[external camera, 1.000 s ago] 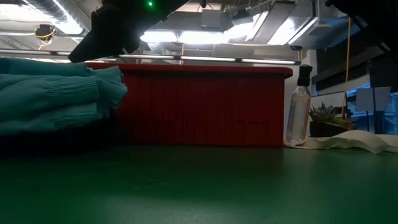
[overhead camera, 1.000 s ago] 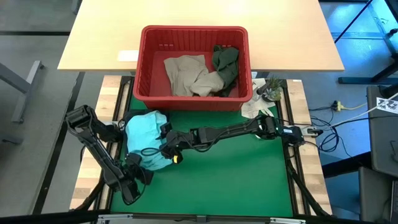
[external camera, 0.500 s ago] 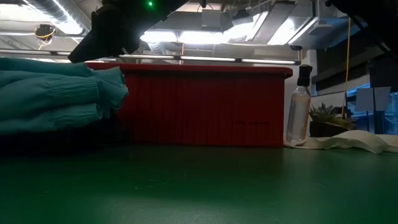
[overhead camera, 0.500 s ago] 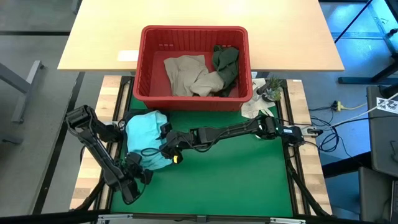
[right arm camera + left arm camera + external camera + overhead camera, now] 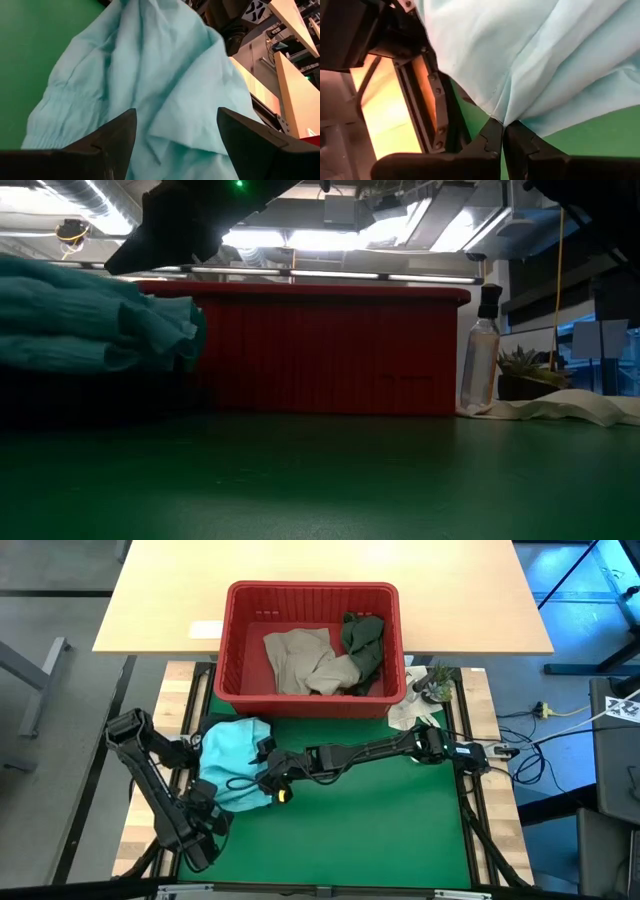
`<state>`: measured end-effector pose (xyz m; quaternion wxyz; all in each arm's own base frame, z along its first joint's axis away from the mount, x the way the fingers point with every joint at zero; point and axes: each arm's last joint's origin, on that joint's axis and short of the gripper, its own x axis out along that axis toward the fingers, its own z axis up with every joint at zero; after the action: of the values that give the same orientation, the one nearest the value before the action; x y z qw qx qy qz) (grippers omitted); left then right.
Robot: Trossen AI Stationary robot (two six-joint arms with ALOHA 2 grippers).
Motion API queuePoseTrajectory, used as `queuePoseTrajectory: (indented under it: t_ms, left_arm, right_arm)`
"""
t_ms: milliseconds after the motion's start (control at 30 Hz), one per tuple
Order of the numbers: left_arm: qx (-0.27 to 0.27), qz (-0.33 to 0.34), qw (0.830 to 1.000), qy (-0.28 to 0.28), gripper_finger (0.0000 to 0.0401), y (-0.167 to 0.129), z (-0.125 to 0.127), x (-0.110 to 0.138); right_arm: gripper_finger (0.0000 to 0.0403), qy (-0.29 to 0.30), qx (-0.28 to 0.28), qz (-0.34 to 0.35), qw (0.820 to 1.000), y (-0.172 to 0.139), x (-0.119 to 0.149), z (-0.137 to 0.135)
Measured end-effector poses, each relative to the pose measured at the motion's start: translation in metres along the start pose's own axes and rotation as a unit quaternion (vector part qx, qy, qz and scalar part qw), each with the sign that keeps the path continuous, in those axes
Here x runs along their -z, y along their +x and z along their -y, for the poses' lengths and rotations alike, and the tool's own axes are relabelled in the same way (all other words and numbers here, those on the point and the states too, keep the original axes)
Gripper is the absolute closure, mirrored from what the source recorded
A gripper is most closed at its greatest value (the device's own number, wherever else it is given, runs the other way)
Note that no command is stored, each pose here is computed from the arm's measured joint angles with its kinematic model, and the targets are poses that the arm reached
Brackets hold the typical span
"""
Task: Fold Laundry from Bin
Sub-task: Stack the folded blue shorts on top of the folded black shorts
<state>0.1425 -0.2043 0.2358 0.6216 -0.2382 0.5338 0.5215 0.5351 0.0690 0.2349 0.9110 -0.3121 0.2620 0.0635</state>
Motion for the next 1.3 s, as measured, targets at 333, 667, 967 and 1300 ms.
queuePoseTrajectory:
  t_ms: [333, 667, 967, 1300]
  left_arm:
    - [-0.043, -0.027, 0.999, 0.003, 0.0395, 0.014, -0.002, 0.004]
    - [-0.046, -0.026, 0.998, 0.025, 0.0295, 0.015, -0.002, 0.003]
    - [-0.055, -0.112, 0.988, 0.09, 0.0262, -0.006, -0.003, 0.006]
    - [0.111, 0.023, 0.989, 0.094, 0.0276, -0.043, 0.001, 0.002]
  right_arm:
    - [0.0127, 0.043, 0.02, 0.033, 0.998, 0.0, -0.006, 0.004]
    - [0.0127, 0.058, 0.03, 0.055, 0.996, -0.001, -0.011, 0.006]
    - [0.0127, 0.039, -0.02, 0.043, 0.998, 0.0, -0.006, 0.001]
    - [0.0127, 0.037, -0.028, 0.042, 0.998, 0.018, 0.005, -0.012]
